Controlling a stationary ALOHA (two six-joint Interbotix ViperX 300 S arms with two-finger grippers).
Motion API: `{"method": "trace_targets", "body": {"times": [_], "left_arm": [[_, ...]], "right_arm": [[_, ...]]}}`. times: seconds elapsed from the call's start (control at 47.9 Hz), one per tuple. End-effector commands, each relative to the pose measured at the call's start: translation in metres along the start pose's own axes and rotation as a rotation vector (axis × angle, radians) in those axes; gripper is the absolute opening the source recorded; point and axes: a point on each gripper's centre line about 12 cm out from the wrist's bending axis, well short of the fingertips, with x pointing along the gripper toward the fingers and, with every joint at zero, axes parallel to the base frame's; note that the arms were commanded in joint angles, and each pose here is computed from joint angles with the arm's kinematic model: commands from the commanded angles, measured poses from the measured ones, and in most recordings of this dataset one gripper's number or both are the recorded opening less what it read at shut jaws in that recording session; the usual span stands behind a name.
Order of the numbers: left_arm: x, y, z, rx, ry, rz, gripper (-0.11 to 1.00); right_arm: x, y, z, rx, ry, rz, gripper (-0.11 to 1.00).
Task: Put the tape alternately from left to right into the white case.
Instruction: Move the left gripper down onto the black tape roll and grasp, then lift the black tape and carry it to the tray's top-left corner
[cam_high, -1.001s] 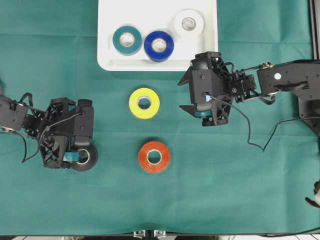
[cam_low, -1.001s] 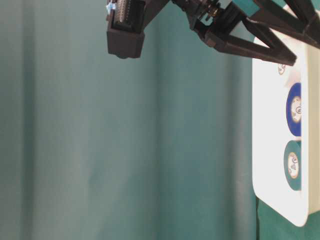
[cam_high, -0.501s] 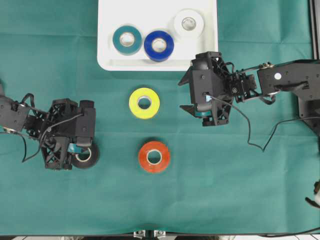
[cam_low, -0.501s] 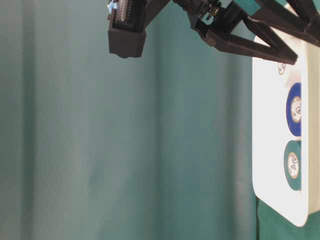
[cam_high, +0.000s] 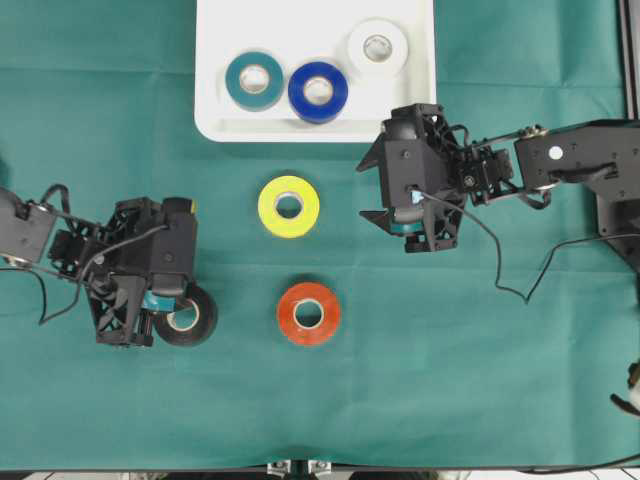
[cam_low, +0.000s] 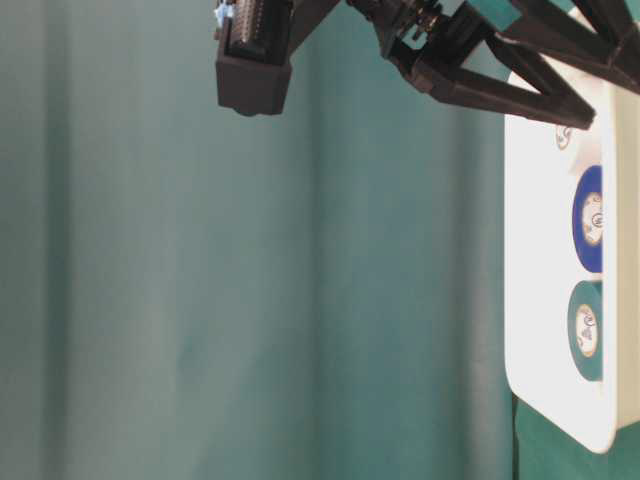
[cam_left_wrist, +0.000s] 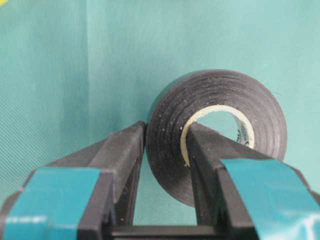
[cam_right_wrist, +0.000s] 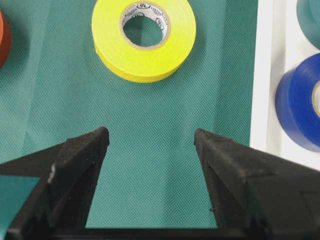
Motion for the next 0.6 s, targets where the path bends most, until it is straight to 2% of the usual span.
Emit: {"method": "trace_targets", "body": {"times": [0.0,0.209,0.334,0.584], "left_arm": [[-0.015,-0.005,0.011,0.007,-0.047,-0.018,-0.04],[-0.026,-0.004,0.013,0.01,-0.054,-0.018,-0.04],[-0.026,0.002,0.014,-0.007,-0.06,-0.005,-0.04],[-0.029,0.038,0.027,-0.092,-0.102,0.064,-0.04]], "right_arm": [[-0.007,0.001,0.01,0.002,-0.039,0.006,0.77],[-0.007,0.001,0.011,0.002,-0.042,0.006,0.77],[-0.007,0.001,0.012,0.001,-0.044,0.006,0.78],[-0.007,0.001,0.012,0.002,-0.045,0.006,0.77]]}}
